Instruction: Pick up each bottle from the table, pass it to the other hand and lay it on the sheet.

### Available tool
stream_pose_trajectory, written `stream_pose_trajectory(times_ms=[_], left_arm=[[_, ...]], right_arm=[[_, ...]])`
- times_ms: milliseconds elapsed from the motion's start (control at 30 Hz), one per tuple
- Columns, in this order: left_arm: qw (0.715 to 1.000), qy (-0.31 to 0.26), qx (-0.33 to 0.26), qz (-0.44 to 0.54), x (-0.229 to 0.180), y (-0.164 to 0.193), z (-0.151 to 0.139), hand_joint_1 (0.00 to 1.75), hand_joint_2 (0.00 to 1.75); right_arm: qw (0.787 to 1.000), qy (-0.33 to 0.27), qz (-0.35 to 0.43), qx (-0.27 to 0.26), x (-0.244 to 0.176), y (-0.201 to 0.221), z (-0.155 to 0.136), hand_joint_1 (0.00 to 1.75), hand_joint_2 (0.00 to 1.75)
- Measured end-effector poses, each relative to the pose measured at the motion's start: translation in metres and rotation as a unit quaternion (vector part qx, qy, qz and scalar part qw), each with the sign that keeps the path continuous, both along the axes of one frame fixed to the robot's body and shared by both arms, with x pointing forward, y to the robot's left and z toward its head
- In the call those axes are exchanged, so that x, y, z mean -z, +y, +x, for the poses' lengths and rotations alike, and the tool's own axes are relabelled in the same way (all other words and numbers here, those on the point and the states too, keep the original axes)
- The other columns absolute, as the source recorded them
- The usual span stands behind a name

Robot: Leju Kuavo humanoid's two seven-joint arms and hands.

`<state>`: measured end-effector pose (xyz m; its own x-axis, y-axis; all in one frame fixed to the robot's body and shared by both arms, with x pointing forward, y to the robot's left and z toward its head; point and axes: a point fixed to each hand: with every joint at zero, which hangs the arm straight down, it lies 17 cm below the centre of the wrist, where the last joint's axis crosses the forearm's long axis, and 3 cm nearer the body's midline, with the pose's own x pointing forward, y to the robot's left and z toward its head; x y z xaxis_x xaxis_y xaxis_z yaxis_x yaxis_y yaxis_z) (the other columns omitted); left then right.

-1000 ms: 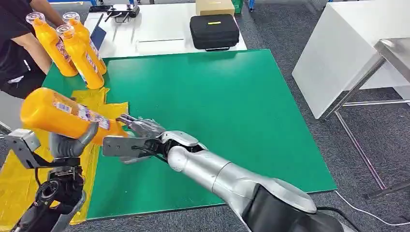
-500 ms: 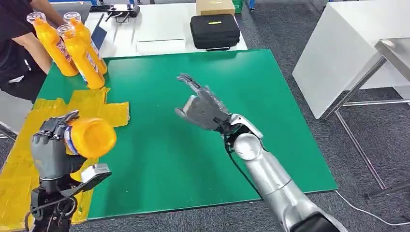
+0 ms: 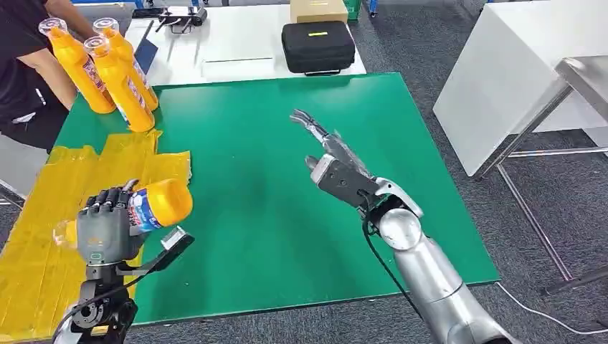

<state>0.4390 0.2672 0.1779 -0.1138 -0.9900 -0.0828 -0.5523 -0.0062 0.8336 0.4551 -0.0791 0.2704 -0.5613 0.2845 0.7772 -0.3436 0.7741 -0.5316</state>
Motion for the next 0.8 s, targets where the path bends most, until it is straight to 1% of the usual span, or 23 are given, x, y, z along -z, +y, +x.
stream_pose_trajectory(times_ms=[133, 200, 300, 367, 400, 433, 500, 533, 800], left_arm=[[0.998, 0.055, -0.023, 0.012, 0.046, -0.001, 0.008, 1.75, 1.75], [0.996, 0.084, -0.016, 0.032, 0.071, -0.007, 0.010, 1.75, 1.75], [0.993, 0.109, -0.004, 0.055, 0.093, -0.013, 0.010, 1.75, 1.75], [0.991, 0.121, -0.010, 0.064, 0.105, -0.009, 0.010, 1.75, 1.75], [0.989, 0.129, -0.017, 0.069, 0.112, -0.005, 0.010, 0.16, 1.75], [0.987, 0.140, -0.023, 0.077, 0.121, -0.003, 0.011, 0.00, 1.75], [0.983, 0.155, -0.035, 0.089, 0.136, 0.004, 0.010, 0.00, 1.75], [0.982, 0.159, -0.041, 0.095, 0.140, 0.007, 0.010, 0.00, 0.00], [0.974, 0.174, -0.053, 0.135, 0.155, 0.011, 0.020, 0.00, 0.00]], right_arm=[[1.000, -0.001, -0.005, -0.003, 0.010, -0.005, -0.012, 0.00, 0.00], [1.000, -0.001, -0.007, -0.004, 0.013, -0.006, -0.017, 0.00, 0.00], [1.000, -0.001, -0.009, -0.005, 0.016, -0.007, -0.020, 0.00, 0.00], [1.000, -0.001, -0.011, -0.005, 0.018, -0.008, -0.023, 0.00, 0.00], [1.000, 0.000, -0.011, -0.006, 0.019, -0.008, -0.025, 0.00, 0.00], [1.000, -0.001, -0.013, -0.006, 0.020, -0.008, -0.027, 0.00, 0.00], [1.000, -0.001, -0.016, -0.009, 0.023, -0.007, -0.034, 0.00, 0.00], [1.000, -0.001, -0.018, -0.010, 0.025, -0.007, -0.037, 0.00, 0.00], [1.000, -0.001, -0.022, -0.010, 0.029, -0.009, -0.051, 0.00, 0.00]])
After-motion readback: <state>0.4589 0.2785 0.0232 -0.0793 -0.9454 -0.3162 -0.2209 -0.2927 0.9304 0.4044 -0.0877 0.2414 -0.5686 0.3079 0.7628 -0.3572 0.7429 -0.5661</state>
